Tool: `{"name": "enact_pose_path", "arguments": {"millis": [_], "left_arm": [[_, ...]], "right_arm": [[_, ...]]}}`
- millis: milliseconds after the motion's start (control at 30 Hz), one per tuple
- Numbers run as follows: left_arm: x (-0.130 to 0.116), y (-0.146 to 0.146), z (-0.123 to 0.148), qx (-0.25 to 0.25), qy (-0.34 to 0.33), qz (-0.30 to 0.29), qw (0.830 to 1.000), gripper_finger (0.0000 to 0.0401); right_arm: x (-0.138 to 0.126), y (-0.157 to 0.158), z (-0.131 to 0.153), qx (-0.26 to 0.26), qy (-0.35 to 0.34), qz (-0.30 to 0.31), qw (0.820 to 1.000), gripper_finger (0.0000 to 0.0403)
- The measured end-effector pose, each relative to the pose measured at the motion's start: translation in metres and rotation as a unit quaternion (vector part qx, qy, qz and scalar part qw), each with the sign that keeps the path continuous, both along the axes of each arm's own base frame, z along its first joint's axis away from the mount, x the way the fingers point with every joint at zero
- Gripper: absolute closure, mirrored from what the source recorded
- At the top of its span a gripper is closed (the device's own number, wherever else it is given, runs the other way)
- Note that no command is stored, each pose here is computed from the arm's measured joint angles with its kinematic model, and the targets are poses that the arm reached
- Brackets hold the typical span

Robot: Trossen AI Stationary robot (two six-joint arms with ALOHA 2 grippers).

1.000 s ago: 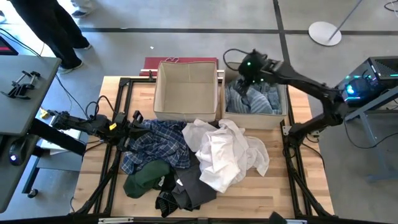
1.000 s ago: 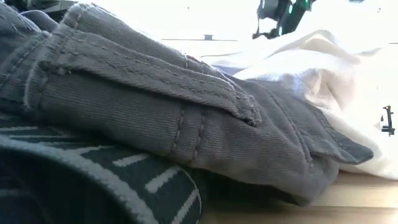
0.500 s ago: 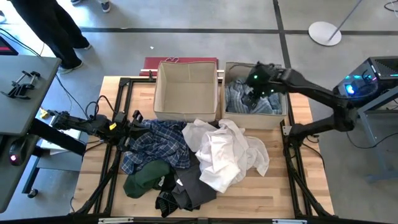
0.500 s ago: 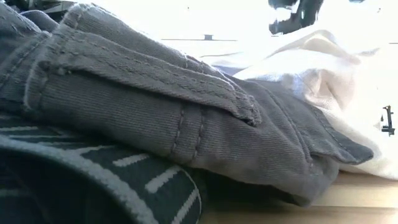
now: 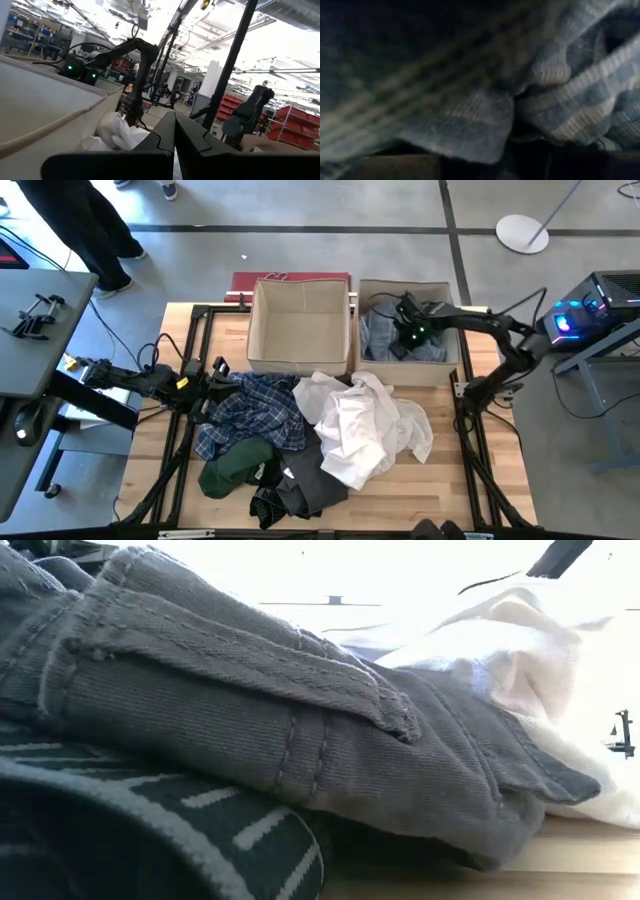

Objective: Sort clothes
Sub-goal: Put the blue stripe long sleeve shirt into the right brown bin, then put the white shirt into the right brown bin

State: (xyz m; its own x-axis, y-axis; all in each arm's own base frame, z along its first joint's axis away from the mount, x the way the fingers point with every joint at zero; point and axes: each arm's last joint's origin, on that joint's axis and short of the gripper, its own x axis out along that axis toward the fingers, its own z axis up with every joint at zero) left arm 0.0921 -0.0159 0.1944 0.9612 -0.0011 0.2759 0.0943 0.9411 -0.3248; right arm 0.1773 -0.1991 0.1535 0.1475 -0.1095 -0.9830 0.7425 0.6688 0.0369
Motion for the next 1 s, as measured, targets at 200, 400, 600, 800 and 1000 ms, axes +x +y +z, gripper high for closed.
{"name": "enact_pose_path", "arguments": {"millis": [200,400,600,800,1000], "left_arm": [[0.0,0.0,0.0,-0.001,0.0,0.003,1.0,0.0401],[0.0,0.0,0.0,-0.001,0.0,0.003,1.0,0.0401],[0.0,0.0,0.0,-0.001,0.0,0.003,1.0,0.0401],[0.0,0.0,0.0,-0.001,0.0,0.003,1.0,0.0401],[0.0,0.0,0.0,-0.001,0.0,0.003,1.0,0.0401]], "right_arm": [[0.01,-0.009,0.055,0.011,0.008,0.004,1.0,0.0228],[0.012,0.009,0.156,-0.119,-0.059,0.009,0.991,0.0217],[-0.003,0.075,0.229,-0.213,-0.193,0.082,0.954,0.0219],[-0.007,0.152,0.233,-0.152,-0.362,0.27,0.879,0.022],[0.021,0.215,0.176,-0.083,-0.452,0.405,0.791,0.0219]]}}
